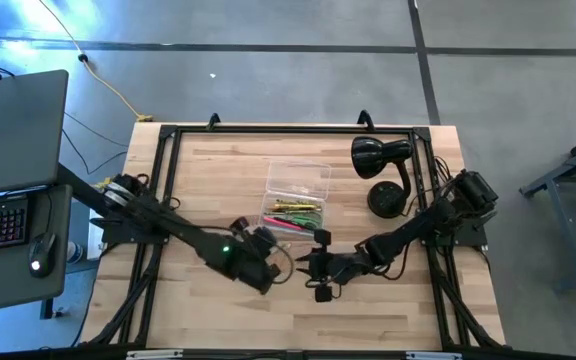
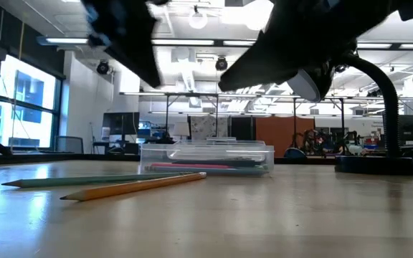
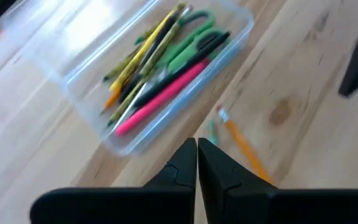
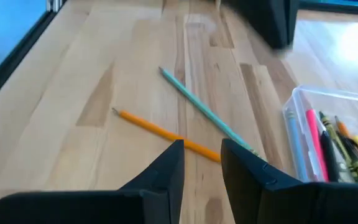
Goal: Pick & place school supplies into a supply box
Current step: Put the light blue pencil into the transparent supply box
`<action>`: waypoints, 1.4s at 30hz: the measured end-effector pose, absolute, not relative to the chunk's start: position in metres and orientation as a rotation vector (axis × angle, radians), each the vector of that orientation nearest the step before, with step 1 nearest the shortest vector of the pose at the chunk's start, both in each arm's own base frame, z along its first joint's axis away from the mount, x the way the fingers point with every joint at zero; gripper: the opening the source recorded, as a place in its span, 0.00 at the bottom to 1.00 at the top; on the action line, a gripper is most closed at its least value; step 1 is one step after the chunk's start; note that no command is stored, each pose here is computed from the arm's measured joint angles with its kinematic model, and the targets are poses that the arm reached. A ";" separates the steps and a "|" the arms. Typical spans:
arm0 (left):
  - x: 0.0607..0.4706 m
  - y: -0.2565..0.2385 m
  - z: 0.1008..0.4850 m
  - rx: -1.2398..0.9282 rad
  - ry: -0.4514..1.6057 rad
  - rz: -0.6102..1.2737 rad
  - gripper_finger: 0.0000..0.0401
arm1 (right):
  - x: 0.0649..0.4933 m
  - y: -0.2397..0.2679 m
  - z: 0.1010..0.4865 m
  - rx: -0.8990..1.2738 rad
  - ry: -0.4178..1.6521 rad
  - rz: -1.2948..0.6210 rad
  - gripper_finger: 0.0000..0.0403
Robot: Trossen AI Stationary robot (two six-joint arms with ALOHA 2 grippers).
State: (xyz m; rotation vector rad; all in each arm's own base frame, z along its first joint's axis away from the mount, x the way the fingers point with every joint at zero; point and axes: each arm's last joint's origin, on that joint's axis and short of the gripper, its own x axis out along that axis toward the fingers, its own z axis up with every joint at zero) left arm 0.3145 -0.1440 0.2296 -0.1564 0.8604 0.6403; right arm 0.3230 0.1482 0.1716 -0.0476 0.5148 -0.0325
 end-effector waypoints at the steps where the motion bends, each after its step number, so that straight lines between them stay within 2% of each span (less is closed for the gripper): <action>1: 0.306 -0.147 0.234 -0.148 0.872 0.650 0.11 | 0.323 0.149 0.170 -0.052 0.519 -0.028 0.21; 5: 0.261 -0.172 0.256 -0.139 0.813 0.655 0.07 | 0.322 0.152 0.170 -0.060 0.510 -0.031 0.21; 8: 0.229 -0.196 0.257 -0.142 0.610 0.662 0.06 | 0.322 0.153 0.171 -0.069 0.496 -0.047 0.21; 11: 0.206 -0.217 0.235 -0.161 0.398 0.634 0.07 | 0.323 0.153 0.173 -0.079 0.475 -0.049 0.21; 14: 0.199 -0.223 0.197 -0.139 0.386 0.606 0.13 | 0.325 0.152 0.174 -0.082 0.459 -0.047 0.21; 20: 0.201 -0.213 0.140 -0.134 0.376 0.622 0.29 | 0.325 0.153 0.175 -0.075 0.452 -0.020 0.21; 27: 0.200 -0.207 0.111 -0.163 0.341 0.584 0.42 | 0.325 0.155 0.177 -0.046 0.434 -0.014 0.21; 29: 0.207 -0.210 0.103 -0.228 0.335 0.558 0.44 | 0.326 0.154 0.177 -0.046 0.432 -0.018 0.21; 42: 0.230 -0.192 0.060 -0.209 0.395 0.611 0.40 | 0.327 0.152 0.178 -0.038 0.423 -0.023 0.21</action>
